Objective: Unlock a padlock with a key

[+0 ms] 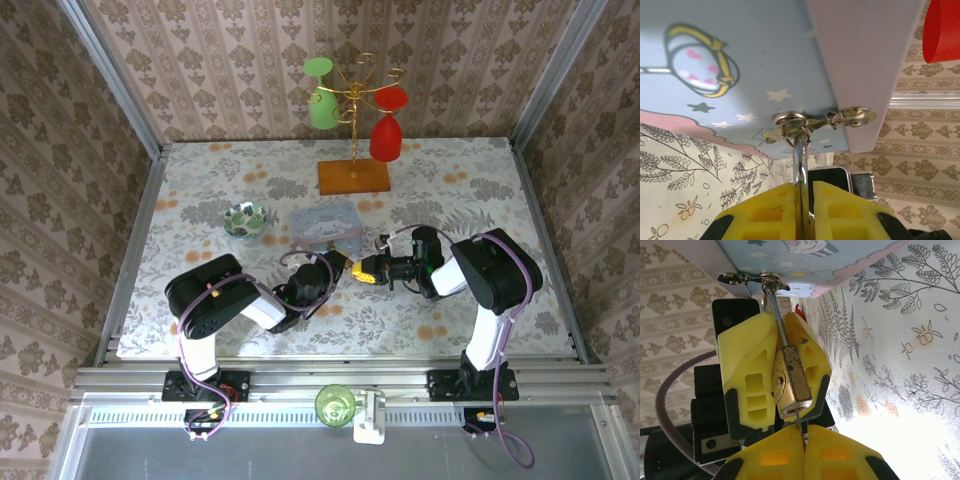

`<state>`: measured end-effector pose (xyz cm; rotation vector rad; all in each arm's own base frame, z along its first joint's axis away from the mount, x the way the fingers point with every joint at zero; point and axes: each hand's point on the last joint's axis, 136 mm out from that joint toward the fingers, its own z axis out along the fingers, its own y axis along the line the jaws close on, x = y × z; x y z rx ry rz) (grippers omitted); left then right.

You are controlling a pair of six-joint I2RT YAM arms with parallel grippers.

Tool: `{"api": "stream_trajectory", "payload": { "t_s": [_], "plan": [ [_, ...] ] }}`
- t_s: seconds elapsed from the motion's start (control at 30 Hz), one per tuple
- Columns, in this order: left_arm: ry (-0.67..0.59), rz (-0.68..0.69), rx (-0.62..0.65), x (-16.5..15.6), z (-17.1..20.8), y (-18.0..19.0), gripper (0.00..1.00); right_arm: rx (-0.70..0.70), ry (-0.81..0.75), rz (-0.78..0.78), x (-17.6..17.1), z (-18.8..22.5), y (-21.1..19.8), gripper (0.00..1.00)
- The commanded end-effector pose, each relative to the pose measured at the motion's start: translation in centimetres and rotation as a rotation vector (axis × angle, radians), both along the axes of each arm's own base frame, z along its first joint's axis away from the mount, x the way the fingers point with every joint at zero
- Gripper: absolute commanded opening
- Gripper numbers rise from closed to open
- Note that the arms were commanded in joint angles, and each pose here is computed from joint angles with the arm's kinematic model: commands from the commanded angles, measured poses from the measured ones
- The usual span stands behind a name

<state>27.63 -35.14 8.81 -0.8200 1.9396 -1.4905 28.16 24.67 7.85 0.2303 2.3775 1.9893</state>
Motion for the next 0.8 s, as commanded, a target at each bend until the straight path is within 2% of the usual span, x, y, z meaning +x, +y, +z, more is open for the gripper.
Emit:
{"api": "stream_trajectory", "payload": {
  "t_s": [0.0, 0.17, 0.3, 0.4, 0.53, 0.77],
  "plan": [
    [-0.089, -0.379, -0.238, -7.2, 7.7, -6.1, 0.00, -0.072, -0.139, -0.042, 2.4, 0.9, 0.2, 0.00],
    [-0.094, -0.370, -0.244, -7.0, 8.0, -5.7, 0.00, -0.046, -0.103, -0.071, 2.7, 0.2, -1.0, 0.00],
    [-0.168, -0.365, -0.244, -6.9, 9.9, -5.4, 0.00, 0.078, -0.062, -0.088, 3.3, 1.1, -1.4, 0.00],
    [-0.203, -0.389, -0.260, -6.9, 11.3, -5.9, 0.00, 0.072, -0.025, -0.080, 2.8, 0.5, -0.7, 0.00],
    [-0.207, -0.392, -0.271, -6.5, 11.7, -6.1, 0.00, 0.088, -0.029, -0.078, 2.8, 1.7, -0.2, 0.00],
    [-0.228, -0.422, -0.305, -6.7, 13.4, -6.3, 0.00, 0.109, -0.059, -0.111, 5.1, 3.3, -0.5, 0.00]
  ]
}}
